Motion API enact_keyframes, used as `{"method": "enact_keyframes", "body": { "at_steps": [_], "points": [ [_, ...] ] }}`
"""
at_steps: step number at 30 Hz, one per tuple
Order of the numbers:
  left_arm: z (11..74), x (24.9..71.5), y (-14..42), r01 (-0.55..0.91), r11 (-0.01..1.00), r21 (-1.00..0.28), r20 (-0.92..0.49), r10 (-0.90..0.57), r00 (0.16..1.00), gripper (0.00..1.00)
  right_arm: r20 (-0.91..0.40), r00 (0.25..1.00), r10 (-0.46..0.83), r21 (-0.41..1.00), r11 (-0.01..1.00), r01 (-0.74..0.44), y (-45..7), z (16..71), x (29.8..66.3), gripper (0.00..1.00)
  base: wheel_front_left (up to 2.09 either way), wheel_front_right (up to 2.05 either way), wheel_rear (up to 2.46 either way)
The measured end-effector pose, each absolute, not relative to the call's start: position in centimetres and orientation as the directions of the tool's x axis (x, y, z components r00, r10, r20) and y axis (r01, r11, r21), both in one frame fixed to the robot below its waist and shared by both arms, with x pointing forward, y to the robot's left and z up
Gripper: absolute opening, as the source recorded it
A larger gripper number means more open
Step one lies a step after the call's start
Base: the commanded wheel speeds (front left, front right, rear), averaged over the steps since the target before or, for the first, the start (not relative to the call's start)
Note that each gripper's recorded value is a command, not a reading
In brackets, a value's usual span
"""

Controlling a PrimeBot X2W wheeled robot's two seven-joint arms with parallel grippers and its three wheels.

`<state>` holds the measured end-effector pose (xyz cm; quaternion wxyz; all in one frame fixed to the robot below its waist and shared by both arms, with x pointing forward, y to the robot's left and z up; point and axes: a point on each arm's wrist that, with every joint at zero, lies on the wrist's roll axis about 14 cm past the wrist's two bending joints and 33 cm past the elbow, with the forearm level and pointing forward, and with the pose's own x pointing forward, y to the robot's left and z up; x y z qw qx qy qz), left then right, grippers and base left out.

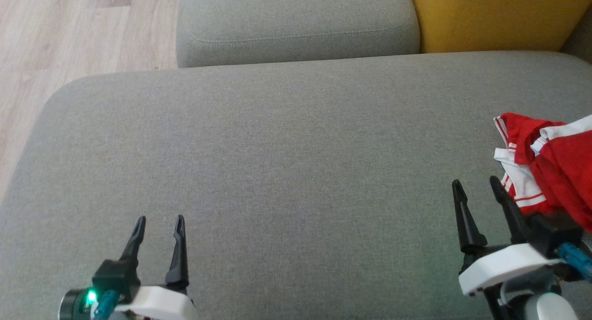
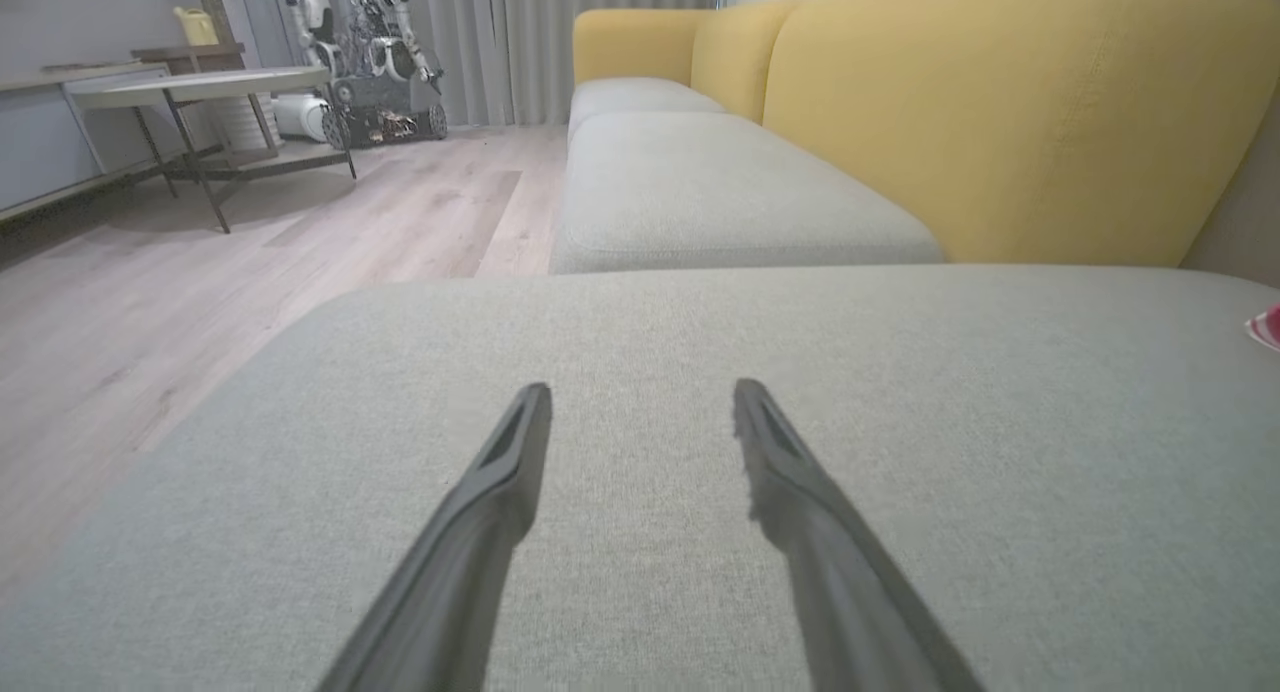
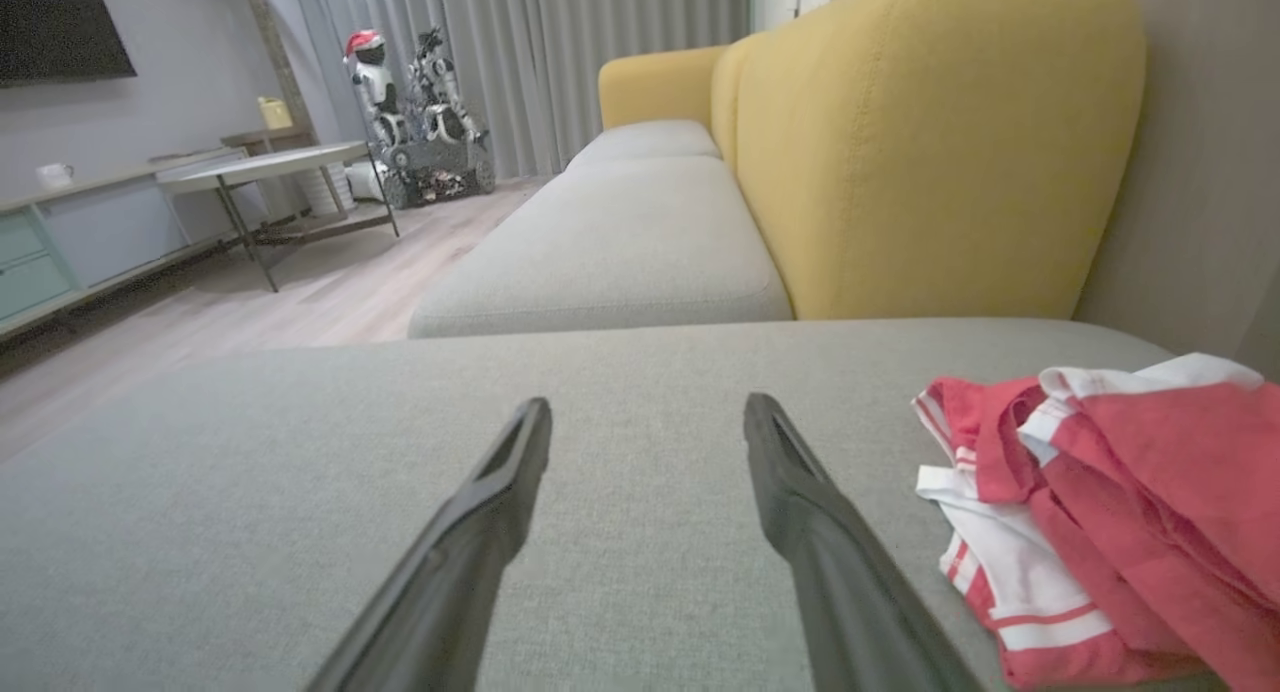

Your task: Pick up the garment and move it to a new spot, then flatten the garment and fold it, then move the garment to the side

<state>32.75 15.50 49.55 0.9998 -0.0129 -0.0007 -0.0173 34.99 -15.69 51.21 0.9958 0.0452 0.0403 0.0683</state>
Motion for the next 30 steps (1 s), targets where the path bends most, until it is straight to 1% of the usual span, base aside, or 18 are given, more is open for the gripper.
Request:
{"method": "enact_keyframes", "body": {
  "at_steps": [1, 5, 7, 30],
  "points": [
    [49.4, 32.7, 15.5, 0.034, 0.999, -0.026, -0.004, -0.034, 0.999, 0.0, -0.08, 0.987, 0.14, 0.098, 0.986, -0.132, -15.7, 51.0, 35.0, 0.0, 0.0, 0.0, 0.0],
    [46.8, 31.8, 15.4, 0.023, 0.999, -0.03, -0.087, -0.025, 0.996, 0.0, -0.169, 0.976, 0.137, 0.112, 0.987, -0.119, -15.7, 48.1, 34.1, 0.0, 0.0, 0.0, 0.0],
    [46.0, 31.3, 15.5, 0.014, 0.999, -0.049, -0.113, -0.02, 0.993, 0.0, -0.193, 0.972, 0.137, 0.134, 0.985, -0.112, -15.8, 47.3, 33.7, 0.0, 0.0, 0.0, 0.0],
    [44.5, 31.8, 16.3, -0.056, 0.951, -0.306, -0.209, -0.01, 0.978, 0.0, -0.175, 0.975, 0.137, 0.399, 0.915, -0.058, -15.9, 47.1, 34.0, 0.0, 0.0, 0.0, 0.0]
  ]
}}
